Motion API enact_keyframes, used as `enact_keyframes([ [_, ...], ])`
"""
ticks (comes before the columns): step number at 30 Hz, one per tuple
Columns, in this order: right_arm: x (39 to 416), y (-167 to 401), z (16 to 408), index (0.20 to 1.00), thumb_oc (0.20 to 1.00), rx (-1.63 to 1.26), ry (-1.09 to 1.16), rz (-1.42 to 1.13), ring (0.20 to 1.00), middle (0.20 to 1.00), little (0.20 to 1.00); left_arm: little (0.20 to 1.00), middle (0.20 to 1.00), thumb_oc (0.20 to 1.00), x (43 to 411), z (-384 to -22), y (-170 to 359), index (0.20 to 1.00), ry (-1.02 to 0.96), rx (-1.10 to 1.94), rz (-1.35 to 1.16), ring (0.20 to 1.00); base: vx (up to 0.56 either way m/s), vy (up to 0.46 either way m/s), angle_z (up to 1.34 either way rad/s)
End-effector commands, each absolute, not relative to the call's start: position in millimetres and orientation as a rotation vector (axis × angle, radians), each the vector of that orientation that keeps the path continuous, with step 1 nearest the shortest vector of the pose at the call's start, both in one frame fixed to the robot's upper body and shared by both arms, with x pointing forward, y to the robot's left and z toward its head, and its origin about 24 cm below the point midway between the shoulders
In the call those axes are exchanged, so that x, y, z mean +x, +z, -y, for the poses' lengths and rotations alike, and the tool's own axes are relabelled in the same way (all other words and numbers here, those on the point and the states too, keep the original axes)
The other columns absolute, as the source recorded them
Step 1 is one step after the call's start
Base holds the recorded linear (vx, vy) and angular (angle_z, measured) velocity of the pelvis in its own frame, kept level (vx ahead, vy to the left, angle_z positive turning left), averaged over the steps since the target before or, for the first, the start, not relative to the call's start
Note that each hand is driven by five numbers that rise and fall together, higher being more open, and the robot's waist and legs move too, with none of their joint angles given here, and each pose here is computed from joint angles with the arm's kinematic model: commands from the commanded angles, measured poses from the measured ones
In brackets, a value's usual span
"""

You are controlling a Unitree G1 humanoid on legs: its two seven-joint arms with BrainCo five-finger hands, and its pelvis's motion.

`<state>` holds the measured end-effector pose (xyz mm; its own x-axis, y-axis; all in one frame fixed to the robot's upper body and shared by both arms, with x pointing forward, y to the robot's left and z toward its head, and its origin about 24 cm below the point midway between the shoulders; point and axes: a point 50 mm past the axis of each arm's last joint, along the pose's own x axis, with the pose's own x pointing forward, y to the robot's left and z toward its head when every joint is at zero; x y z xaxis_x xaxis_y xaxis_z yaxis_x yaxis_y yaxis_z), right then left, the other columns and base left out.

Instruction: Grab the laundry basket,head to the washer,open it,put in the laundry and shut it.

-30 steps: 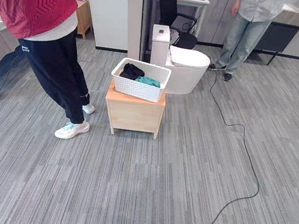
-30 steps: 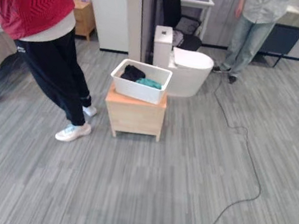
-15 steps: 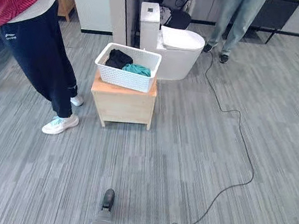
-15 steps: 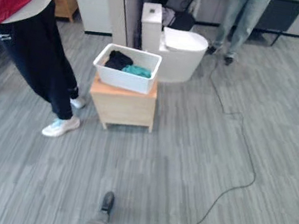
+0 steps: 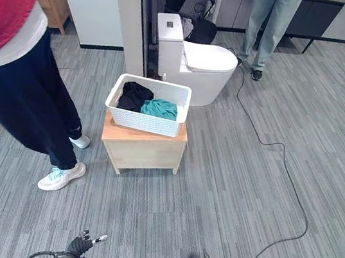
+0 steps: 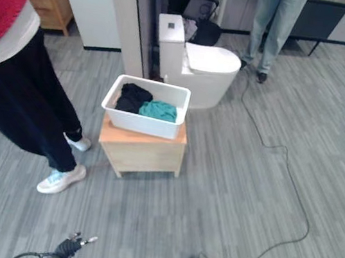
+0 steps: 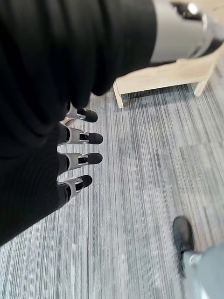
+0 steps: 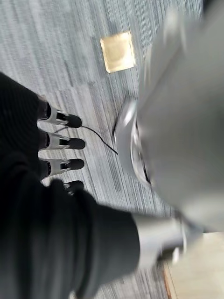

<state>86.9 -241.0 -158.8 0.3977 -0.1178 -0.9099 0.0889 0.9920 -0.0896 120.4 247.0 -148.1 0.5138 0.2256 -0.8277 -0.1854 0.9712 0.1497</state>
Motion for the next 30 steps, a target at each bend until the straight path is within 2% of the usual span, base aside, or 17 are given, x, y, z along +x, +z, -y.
enact_keyframes([
  [1,73.2,-157.5,261.2,1.000,1.000,-0.054,-0.198,-1.213,1.000,1.000,1.000,1.000,1.000,1.000,105.4,-257.6,-148.9,1.000,0.234,0.115,-1.031,1.000,0.47,-0.137,0.86],
  [4,55.5,-157.9,268.6,1.000,1.000,-0.032,-0.255,-1.242,1.000,1.000,1.000,1.000,1.000,1.000,109.4,-253.3,-148.4,1.000,0.221,0.108,-1.011,1.000,0.37,-0.271,0.92],
  [6,61.7,-155.5,273.7,1.000,1.000,-0.039,-0.275,-1.225,1.000,1.000,1.000,1.000,1.000,1.000,109.4,-254.5,-148.3,1.000,0.241,0.099,-1.010,1.000,0.16,-0.193,1.01],
  [13,80.6,-137.8,303.0,1.000,1.000,-0.012,-0.446,-1.047,1.000,1.000,1.000,1.000,1.000,1.000,110.0,-261.5,-144.1,1.000,0.322,0.039,-0.954,1.000,0.37,0.146,-0.49],
  [16,105.4,-117.8,313.4,1.000,1.000,-0.039,-0.430,-0.881,1.000,1.000,1.000,1.000,1.000,1.000,94.5,-271.2,-142.4,1.000,0.348,0.024,-0.951,1.000,0.14,0.166,-0.25],
  [18,105.2,-117.8,313.3,1.000,1.000,-0.039,-0.430,-0.881,1.000,1.000,1.000,1.000,1.000,1.000,94.3,-271.2,-142.5,1.000,0.347,0.024,-0.951,1.000,0.08,0.080,-0.82],
  [20,121.5,-103.4,315.5,1.000,1.000,-0.066,-0.410,-0.780,1.000,1.000,1.000,1.000,1.000,1.000,83.2,-279.0,-141.9,1.000,0.397,0.005,-0.959,1.000,0.11,0.145,-0.33],
  [21,133.8,-91.2,314.6,1.000,1.000,-0.085,-0.391,-0.701,1.000,1.000,1.000,1.000,1.000,1.000,81.0,-281.2,-141.2,1.000,0.417,0.000,-0.955,1.000,0.08,0.120,-0.24],
  [25,145.1,-73.7,317.1,1.000,1.000,-0.125,-0.387,-0.605,1.000,1.000,1.000,1.000,1.000,1.000,81.6,-280.8,-140.2,1.000,0.440,-0.026,-0.933,1.000,0.06,0.037,-0.34],
  [27,156.6,-50.8,324.6,1.000,1.000,-0.212,-0.409,-0.503,1.000,1.000,1.000,1.000,1.000,1.000,85.1,-277.2,-137.9,1.000,0.434,-0.037,-0.899,1.000,0.11,0.013,0.01],
  [29,161.1,-29.9,336.0,1.000,1.000,-0.275,-0.462,-0.448,1.000,1.000,1.000,1.000,1.000,1.000,97.2,-291.9,-112.2,1.000,0.500,-0.068,-0.715,1.000,0.11,-0.022,-0.16],
  [30,160.6,-16.7,341.3,1.000,1.000,-0.327,-0.455,-0.425,1.000,1.000,1.000,1.000,1.000,1.000,97.8,-312.0,-88.2,1.000,0.526,-0.005,-0.617,1.000,0.00,0.000,0.00],
])
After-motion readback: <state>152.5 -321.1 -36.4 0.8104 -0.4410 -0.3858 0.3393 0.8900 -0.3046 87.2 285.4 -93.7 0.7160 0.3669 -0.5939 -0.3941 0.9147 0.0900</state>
